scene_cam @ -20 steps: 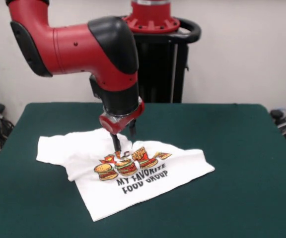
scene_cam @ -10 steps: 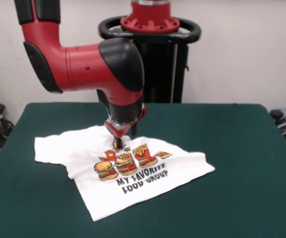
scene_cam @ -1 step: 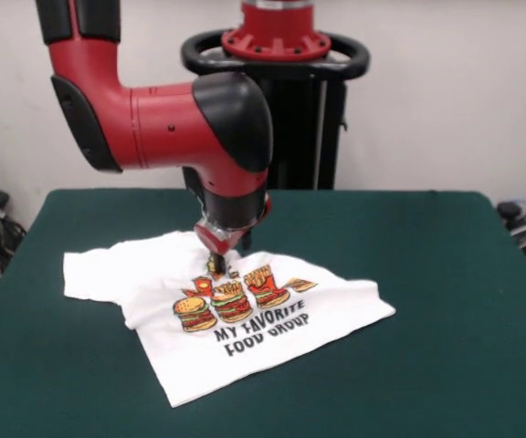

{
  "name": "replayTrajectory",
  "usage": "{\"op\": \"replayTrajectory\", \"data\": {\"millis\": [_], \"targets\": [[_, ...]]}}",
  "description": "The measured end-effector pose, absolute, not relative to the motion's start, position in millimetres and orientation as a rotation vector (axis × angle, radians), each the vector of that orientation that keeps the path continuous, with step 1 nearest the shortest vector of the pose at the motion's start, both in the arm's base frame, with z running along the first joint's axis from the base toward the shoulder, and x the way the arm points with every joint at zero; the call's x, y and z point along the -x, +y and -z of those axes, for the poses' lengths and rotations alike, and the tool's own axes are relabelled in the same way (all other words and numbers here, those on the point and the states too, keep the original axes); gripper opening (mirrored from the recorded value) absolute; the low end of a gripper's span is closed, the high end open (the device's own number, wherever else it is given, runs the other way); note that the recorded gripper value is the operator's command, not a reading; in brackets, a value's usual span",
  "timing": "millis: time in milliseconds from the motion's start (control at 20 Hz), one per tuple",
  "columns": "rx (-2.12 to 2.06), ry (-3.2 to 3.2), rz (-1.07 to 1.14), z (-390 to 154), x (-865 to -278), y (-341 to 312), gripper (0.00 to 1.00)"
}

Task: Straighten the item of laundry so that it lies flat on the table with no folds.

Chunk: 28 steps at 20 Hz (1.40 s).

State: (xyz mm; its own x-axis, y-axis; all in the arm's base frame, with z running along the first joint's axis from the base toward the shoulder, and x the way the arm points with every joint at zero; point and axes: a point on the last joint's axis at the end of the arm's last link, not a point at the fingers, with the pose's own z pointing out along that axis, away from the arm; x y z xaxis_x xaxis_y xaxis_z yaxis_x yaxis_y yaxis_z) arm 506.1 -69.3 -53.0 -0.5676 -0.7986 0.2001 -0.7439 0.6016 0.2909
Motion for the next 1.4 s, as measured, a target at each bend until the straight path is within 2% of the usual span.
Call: {"op": "replayTrajectory", "data": {"millis": [400,450,1400], "targets": [[-1.228,-2.486,0.229,53.2,-498.5,-77.5,1.0],[-1.222,-2.482,0.227,53.3,-496.9,-79.5,0.0],[-1.128,-2.375,0.3,54.5,-471.8,-89.3,0.0]]}}
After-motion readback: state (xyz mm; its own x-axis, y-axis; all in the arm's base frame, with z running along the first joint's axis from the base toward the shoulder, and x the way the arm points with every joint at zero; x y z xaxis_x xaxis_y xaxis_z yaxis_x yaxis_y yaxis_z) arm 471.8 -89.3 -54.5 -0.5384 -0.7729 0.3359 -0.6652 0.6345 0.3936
